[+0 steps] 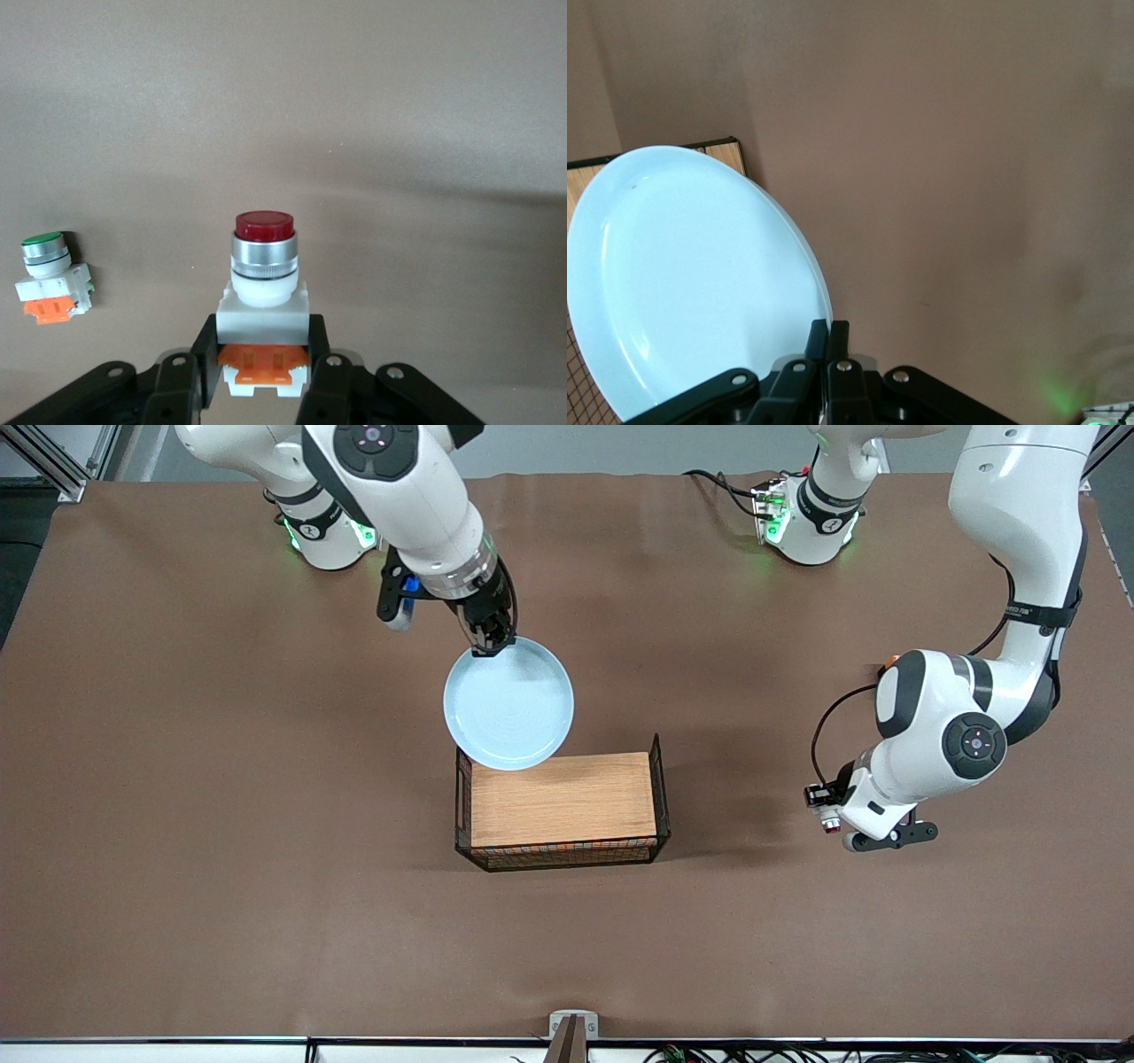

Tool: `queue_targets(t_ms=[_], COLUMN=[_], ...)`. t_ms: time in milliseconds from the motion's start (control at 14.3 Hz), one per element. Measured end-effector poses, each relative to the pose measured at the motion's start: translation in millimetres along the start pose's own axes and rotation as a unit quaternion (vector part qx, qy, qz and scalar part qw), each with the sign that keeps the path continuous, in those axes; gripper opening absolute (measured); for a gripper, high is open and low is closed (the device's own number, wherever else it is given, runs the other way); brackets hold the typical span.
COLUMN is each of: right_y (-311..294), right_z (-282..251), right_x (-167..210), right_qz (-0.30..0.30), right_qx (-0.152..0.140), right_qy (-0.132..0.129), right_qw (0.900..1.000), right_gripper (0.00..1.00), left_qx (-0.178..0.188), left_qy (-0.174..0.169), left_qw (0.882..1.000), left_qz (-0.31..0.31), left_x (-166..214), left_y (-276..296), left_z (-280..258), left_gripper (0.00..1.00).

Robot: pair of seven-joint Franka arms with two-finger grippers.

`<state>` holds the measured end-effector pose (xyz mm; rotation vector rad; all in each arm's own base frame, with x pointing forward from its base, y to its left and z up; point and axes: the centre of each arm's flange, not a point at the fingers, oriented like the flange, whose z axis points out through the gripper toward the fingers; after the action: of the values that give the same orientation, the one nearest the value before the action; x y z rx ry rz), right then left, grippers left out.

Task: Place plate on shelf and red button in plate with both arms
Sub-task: 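Lower the plate into the wooden box with the right gripper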

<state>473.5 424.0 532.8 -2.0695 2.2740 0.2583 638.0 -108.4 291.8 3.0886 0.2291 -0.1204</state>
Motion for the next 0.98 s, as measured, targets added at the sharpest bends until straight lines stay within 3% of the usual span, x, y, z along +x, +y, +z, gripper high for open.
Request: queue_targets(t_ms=[976], right_y=[-24.9], right_z=[92.3], right_x=[-29.6], right_qz=[0.005], right_qx=[0.04], right_qy=[0.017], right_qw=[0.999], right_gripper=[0.02], left_qx=[0.0], left_qy=[0.0], left_qw=[1.0], left_qz=[0.0], left_x=[0.1], left_y=[-0.2], left_z=[0.0], left_gripper=[0.41])
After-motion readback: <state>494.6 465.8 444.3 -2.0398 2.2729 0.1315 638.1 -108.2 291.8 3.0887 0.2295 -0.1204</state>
